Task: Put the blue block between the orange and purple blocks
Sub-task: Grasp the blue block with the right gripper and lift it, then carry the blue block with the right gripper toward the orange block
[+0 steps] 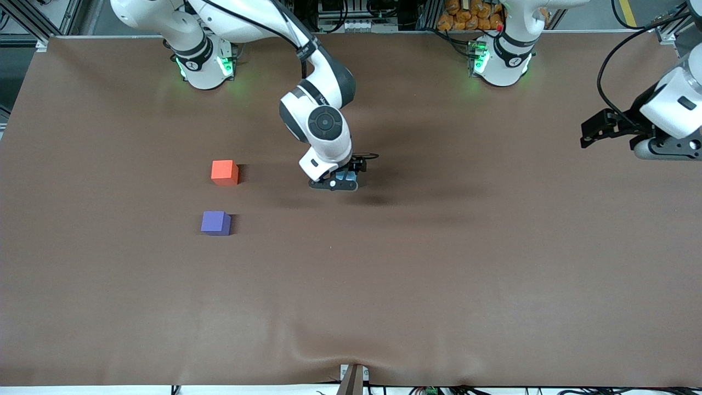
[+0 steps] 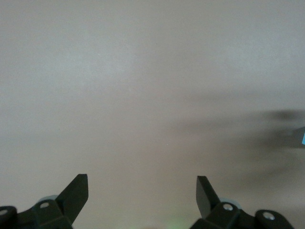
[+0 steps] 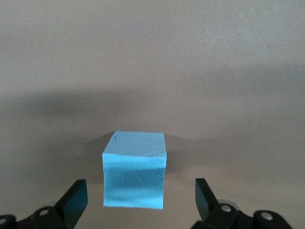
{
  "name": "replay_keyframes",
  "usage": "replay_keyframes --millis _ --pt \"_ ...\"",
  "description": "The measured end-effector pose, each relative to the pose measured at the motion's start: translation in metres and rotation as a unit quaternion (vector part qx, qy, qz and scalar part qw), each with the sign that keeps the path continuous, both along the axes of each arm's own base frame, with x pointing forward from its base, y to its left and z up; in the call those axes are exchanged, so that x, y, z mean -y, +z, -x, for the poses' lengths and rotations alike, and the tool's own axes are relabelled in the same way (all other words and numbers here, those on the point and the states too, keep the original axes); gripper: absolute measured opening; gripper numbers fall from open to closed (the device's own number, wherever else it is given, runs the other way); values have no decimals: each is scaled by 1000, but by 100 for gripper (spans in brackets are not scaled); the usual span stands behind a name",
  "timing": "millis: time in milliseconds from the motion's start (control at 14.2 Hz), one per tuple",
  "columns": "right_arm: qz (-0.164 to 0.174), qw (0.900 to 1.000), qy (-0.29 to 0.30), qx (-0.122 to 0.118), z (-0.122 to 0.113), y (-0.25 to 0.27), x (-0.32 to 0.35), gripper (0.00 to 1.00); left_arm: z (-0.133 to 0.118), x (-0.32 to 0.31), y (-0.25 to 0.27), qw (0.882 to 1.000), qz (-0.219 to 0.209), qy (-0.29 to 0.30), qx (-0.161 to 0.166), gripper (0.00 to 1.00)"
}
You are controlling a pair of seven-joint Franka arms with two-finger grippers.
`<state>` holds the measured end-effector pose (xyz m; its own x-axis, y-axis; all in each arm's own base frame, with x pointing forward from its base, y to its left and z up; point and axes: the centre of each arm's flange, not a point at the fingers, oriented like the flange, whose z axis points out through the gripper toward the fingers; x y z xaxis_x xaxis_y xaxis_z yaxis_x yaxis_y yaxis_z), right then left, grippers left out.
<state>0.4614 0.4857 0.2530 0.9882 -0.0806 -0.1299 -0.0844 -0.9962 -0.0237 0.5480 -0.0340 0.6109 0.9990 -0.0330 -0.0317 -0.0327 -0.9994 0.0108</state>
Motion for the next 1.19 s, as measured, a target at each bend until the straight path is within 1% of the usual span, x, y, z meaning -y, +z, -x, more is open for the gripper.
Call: replay_keyframes --millis 211,351,632,772,842,912,1053,1193 --pt "-2 1000 -4 8 -2 -9 -1 100 -2 -19 8 1000 14 18 8 100" --pt "1 1000 -16 8 0 -16 -3 100 -2 -11 9 1000 15 11 9 100" --pt "7 1000 -16 6 7 -26 -8 100 -4 19 1 1000 11 -18 2 100" --pt "8 1000 -14 7 9 -30 -10 82 -7 23 -7 1000 6 -25 -6 100" --pt "8 1000 -13 9 10 -31 -12 82 -10 22 -13 999 5 -32 -11 100" --pt "8 1000 -13 9 11 -32 -13 76 -13 22 -19 999 2 -35 -16 100" --pt "7 1000 -14 12 12 -30 -15 57 -17 21 -29 999 -6 -37 -24 100" --pt "4 1000 -17 16 7 -25 -16 55 -17 18 -27 999 -8 -43 -25 100"
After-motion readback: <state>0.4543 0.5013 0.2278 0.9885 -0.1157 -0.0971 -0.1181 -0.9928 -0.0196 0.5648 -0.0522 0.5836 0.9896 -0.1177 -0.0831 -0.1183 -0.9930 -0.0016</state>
